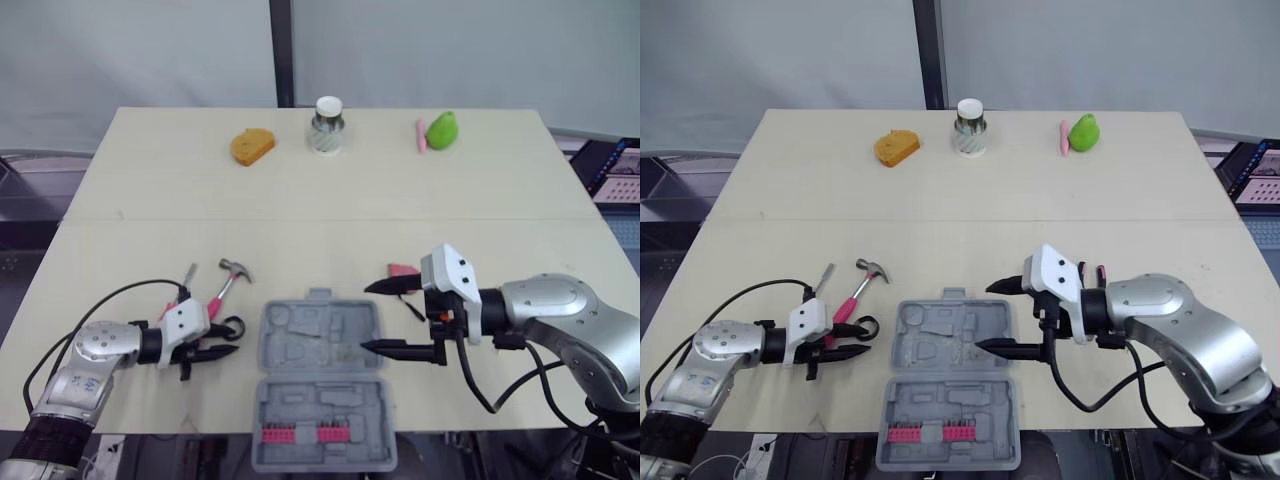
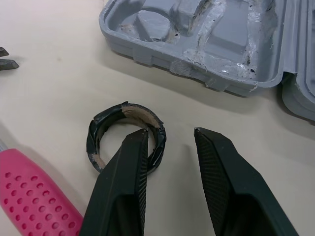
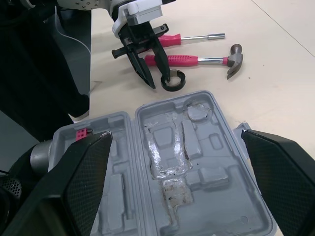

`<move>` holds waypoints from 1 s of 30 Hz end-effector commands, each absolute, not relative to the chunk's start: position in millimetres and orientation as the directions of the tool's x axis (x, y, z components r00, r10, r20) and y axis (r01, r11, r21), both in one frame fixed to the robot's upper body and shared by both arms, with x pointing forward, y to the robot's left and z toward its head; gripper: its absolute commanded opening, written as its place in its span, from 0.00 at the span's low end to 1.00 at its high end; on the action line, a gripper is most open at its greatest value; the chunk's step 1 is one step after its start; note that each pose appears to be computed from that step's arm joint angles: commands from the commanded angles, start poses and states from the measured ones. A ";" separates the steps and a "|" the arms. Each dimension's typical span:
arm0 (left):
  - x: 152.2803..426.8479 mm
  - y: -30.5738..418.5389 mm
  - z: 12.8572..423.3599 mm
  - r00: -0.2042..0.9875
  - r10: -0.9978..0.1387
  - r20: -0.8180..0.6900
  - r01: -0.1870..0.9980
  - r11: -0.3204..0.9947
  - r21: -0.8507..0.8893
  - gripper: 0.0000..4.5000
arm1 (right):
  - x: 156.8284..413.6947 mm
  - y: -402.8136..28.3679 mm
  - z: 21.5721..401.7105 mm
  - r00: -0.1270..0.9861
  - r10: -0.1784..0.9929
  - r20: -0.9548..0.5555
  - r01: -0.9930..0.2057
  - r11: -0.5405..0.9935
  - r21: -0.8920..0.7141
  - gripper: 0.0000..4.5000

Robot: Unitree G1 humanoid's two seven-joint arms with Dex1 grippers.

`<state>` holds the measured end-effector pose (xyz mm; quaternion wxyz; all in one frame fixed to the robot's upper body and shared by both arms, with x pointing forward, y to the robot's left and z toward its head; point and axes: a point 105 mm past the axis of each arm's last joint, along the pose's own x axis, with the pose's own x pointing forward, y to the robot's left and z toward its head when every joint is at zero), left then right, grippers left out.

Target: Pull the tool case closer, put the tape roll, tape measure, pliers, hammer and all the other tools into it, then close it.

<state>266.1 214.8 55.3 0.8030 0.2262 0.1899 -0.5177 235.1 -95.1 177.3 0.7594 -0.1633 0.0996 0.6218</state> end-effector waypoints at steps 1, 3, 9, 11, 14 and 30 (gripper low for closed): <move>266.1 214.1 52.6 0.395 -0.746 -0.536 0.916 0.363 0.170 0.36 | 234.3 -94.4 181.9 0.210 0.919 -0.333 -0.974 0.166 -0.154 1.00; 266.8 215.2 51.8 0.399 -0.744 -0.537 0.914 0.367 0.170 0.36 | 233.7 -94.6 181.4 0.209 0.920 -0.333 -0.974 0.166 -0.153 1.00; 267.8 217.4 50.0 0.407 -0.740 -0.535 0.910 0.377 0.171 0.07 | 232.8 -95.9 179.3 0.207 0.919 -0.334 -0.975 0.164 -0.152 1.00; 267.7 217.4 50.2 0.410 -0.741 -0.531 0.909 0.380 0.171 0.01 | 232.4 -96.2 178.5 0.206 0.920 -0.334 -0.975 0.164 -0.151 1.00; 267.7 216.9 50.9 0.410 -0.744 -0.528 0.909 0.380 0.171 0.01 | 232.0 -96.5 177.3 0.203 0.920 -0.335 -0.976 0.161 -0.149 1.00; 279.2 169.6 114.9 0.299 -0.866 -0.402 0.951 0.303 0.056 0.01 | 239.0 -98.5 180.4 0.250 0.914 -0.320 -0.963 0.200 -0.180 1.00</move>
